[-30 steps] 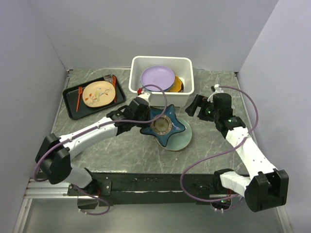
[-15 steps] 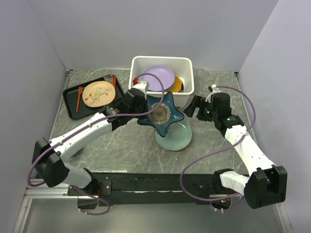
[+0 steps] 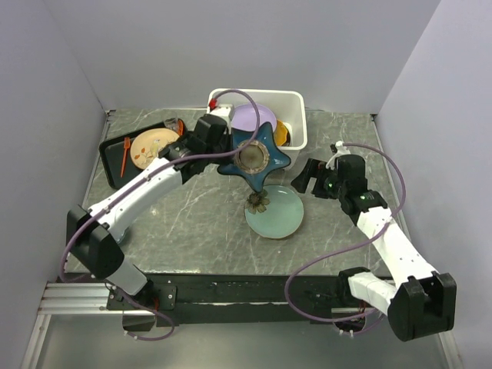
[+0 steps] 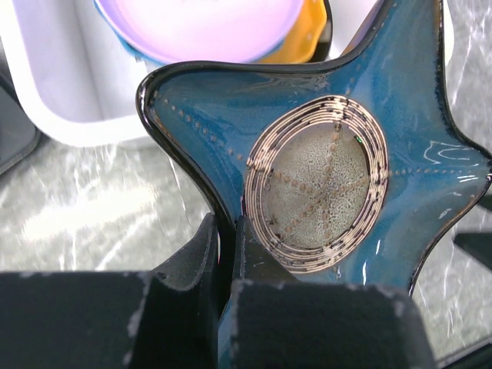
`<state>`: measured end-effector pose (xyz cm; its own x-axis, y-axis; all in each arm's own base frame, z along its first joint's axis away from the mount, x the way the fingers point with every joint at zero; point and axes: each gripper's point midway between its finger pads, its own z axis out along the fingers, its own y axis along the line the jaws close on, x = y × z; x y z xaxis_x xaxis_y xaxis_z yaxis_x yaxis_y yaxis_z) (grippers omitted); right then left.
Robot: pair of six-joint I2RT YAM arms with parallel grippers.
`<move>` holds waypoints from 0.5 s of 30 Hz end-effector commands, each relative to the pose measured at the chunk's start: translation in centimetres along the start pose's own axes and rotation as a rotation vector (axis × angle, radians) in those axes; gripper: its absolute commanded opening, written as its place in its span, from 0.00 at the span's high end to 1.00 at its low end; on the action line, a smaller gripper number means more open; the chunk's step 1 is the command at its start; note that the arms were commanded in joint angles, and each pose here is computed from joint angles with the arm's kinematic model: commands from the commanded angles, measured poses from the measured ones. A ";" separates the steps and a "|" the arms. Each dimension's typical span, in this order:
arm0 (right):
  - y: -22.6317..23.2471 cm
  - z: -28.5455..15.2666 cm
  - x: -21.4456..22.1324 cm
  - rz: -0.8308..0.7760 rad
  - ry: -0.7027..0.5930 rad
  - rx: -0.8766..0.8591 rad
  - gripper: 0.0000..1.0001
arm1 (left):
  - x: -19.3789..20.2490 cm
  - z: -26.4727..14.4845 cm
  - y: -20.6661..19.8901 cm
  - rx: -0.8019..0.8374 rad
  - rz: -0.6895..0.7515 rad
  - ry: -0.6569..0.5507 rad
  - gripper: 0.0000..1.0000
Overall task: Place the plates into the plastic bin on the countertop
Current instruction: Place the plate in the plastic bin.
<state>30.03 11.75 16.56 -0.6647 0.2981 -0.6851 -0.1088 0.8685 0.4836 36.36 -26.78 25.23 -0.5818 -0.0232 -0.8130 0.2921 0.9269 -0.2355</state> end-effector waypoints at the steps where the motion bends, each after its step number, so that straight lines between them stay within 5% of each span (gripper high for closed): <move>1: -0.2 -0.9 -0.6 0.004 -0.057 0.009 0.00 | -8.7 -1.3 -2.3 0.135 -0.060 -0.221 0.99; 15: -1.2 -0.8 0.5 0.009 -0.030 0.050 0.00 | -14.0 1.5 -3.2 0.192 -0.058 -0.283 0.99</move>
<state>28.75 10.92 15.54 -0.6651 0.3114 -0.6788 -0.0694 0.8792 0.4713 42.56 -28.11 27.35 -0.5642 -0.0670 -0.8229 0.3127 0.9051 -0.2881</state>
